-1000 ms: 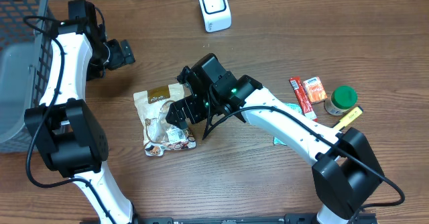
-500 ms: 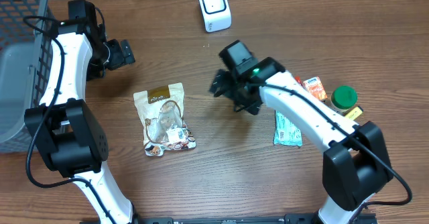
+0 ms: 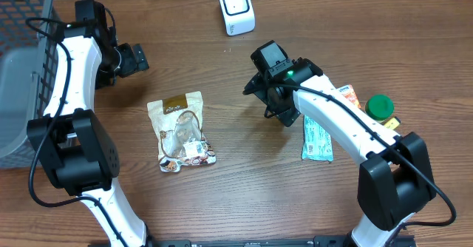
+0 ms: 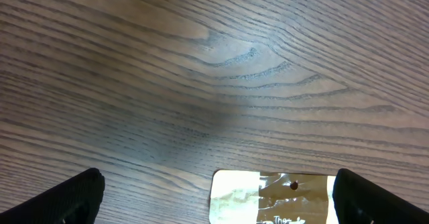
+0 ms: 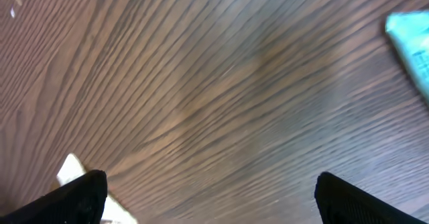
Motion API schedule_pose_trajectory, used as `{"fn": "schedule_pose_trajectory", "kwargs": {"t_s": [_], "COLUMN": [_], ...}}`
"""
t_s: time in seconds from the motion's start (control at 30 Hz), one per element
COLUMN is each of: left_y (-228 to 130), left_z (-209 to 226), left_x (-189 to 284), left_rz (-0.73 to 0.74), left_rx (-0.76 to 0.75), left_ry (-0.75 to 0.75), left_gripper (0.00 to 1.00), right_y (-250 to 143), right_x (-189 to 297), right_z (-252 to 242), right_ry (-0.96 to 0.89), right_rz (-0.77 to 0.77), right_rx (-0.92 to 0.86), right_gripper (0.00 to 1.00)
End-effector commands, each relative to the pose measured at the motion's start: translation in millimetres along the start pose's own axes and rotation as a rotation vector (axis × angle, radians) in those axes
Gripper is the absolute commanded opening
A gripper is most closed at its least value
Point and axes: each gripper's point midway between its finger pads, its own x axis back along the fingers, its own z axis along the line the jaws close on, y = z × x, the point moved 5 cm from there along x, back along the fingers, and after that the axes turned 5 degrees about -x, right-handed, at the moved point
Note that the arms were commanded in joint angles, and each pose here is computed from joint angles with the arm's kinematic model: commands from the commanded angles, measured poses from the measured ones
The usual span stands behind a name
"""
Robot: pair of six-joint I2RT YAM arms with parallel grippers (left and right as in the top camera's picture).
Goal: Scan the item barcode
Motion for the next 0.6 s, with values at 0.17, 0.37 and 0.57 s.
{"fn": "schedule_pose_trajectory", "kwargs": {"t_s": [0.17, 0.37, 0.57], "left_y": [7, 7, 7], "left_z": [-3, -3, -3], "left_x": [23, 22, 22], "left_rz": [-0.062, -0.062, -0.062], "left_rx": [-0.018, -0.018, -0.018], "left_ry": [-0.007, -0.007, -0.007], "left_gripper": [1.0, 1.0, 1.0], "right_y": [-2, 11, 5], "right_x": [5, 6, 5], "right_z": [9, -5, 2], "right_ry": [0.038, -0.036, -0.006], "right_rz": [0.034, -0.087, -0.034], "right_rx": [-0.109, -0.183, 0.202], "right_gripper": [1.0, 1.0, 1.0]}}
